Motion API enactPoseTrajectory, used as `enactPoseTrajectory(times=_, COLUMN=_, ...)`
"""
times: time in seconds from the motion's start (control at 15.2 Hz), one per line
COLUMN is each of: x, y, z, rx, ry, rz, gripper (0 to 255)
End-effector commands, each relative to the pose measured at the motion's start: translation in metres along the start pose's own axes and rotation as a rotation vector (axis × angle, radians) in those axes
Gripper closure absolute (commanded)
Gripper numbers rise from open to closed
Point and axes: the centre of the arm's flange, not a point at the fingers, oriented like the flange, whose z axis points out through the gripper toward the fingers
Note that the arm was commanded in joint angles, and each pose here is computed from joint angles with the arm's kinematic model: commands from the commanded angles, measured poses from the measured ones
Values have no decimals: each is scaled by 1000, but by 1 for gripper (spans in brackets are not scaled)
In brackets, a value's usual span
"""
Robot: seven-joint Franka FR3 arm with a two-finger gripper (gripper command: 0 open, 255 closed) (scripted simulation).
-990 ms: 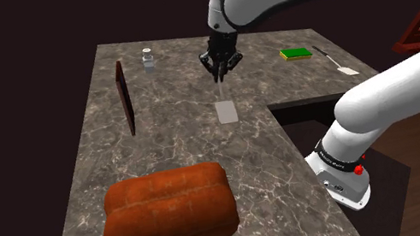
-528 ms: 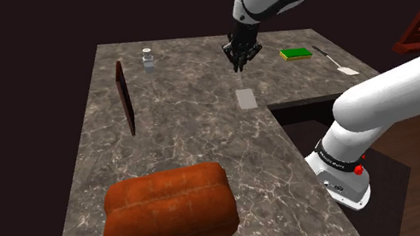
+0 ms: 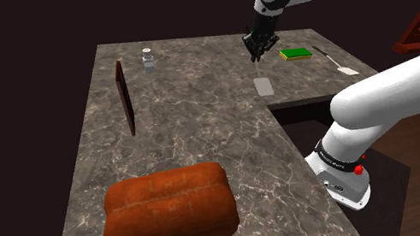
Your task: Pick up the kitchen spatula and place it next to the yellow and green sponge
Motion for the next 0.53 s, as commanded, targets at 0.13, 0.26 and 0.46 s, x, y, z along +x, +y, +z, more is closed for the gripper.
enactPoseTrajectory(times=0.13, x=23, y=48, z=3, rx=0, ry=0, rz=-2, gripper=255)
enactPoseTrajectory(times=0.26, x=36, y=71, z=4, rx=0, ry=0, rz=-2, gripper=255)
enactPoseTrajectory(times=0.46, x=55, y=106, z=5, rx=0, ry=0, rz=-2, gripper=255)
